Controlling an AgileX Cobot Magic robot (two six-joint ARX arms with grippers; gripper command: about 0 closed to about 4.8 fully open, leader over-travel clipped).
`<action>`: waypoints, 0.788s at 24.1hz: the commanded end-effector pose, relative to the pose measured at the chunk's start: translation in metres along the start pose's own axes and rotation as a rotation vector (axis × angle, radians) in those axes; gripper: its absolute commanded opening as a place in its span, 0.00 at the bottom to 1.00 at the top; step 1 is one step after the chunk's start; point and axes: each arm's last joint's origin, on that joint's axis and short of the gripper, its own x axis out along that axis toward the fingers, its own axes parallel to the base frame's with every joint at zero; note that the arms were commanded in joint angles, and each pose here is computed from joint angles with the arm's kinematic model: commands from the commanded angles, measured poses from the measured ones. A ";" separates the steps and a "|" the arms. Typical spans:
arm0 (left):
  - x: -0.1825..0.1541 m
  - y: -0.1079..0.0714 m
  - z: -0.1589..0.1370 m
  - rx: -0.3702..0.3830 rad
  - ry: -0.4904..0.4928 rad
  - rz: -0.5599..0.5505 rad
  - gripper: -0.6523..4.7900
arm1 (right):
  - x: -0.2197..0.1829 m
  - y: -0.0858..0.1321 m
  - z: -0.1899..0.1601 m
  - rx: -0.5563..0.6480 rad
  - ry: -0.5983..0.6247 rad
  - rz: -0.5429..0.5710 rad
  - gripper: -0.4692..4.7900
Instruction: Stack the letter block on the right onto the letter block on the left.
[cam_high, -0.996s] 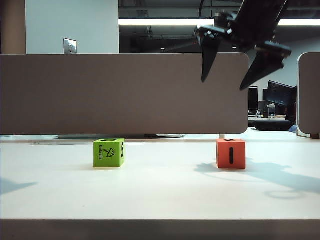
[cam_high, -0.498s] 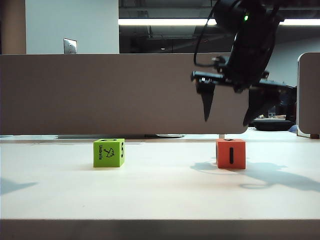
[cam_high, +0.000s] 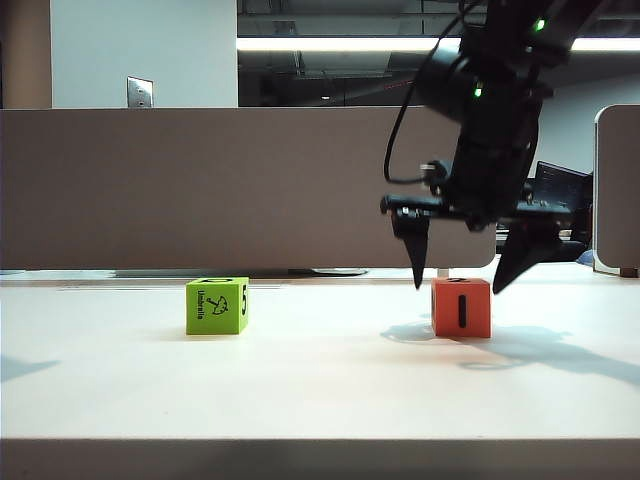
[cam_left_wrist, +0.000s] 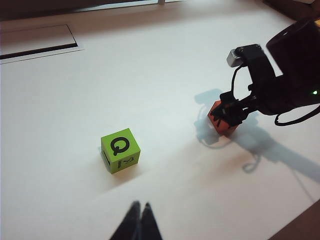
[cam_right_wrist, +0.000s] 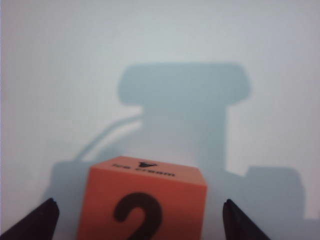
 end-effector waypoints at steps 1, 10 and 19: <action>-0.002 -0.001 0.003 0.006 -0.019 0.001 0.11 | 0.006 0.001 0.000 0.002 -0.008 -0.035 1.00; -0.005 0.002 0.011 0.035 -0.086 0.131 0.11 | 0.010 0.000 -0.001 -0.001 -0.003 -0.052 0.76; -0.015 0.002 0.021 0.090 -0.128 0.230 0.11 | 0.010 0.001 -0.001 -0.032 0.000 -0.044 0.62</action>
